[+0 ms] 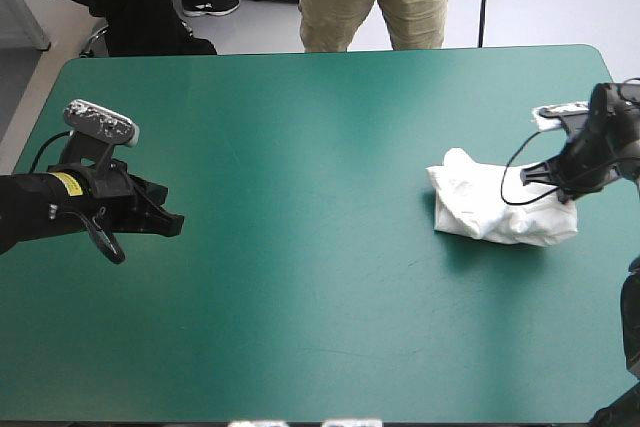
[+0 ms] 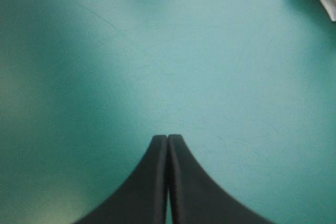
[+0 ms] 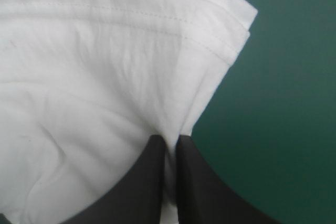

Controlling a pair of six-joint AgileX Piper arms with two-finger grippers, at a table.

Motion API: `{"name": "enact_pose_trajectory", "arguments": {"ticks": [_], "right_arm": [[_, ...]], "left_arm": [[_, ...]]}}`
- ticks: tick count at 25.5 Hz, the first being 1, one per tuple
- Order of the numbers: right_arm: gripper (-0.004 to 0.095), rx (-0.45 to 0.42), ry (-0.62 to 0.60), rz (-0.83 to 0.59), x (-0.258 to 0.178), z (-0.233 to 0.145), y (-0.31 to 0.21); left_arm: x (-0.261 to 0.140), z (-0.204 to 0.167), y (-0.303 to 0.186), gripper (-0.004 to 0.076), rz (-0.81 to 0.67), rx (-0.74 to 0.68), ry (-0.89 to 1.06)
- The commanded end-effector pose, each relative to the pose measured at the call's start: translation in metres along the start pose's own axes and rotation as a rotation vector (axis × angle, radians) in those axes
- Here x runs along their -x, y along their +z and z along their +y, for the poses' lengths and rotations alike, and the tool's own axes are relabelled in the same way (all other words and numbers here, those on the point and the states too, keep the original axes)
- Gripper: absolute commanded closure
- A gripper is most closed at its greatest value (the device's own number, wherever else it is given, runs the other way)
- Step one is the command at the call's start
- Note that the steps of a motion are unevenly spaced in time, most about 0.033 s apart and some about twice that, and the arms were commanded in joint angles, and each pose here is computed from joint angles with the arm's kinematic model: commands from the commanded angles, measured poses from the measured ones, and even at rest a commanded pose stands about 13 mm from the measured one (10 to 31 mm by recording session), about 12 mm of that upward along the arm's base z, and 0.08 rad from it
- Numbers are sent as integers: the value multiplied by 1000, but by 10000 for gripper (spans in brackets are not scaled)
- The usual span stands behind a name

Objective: Fold the cloth

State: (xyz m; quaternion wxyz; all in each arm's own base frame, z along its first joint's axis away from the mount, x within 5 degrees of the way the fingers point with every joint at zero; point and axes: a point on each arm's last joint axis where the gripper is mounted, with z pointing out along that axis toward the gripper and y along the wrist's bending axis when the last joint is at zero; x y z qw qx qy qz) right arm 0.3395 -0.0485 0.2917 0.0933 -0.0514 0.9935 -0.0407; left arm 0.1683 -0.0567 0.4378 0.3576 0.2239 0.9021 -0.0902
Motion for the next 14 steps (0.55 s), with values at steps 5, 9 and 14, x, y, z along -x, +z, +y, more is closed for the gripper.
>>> {"name": "enact_pose_trajectory", "arguments": {"ticks": [5,9,14], "right_arm": [[833,-33,102,113,-44,-36,19],[543,-63,123,45,-49,-35,-2],[333,-42,164,-135,-58,-26,-44]], "left_arm": [[1,-3,-10,741,-29,-10,-3],[-3,-2,-23,741,-62,43,-3],[-19,3,-52,741,-100,185,-38]]}}
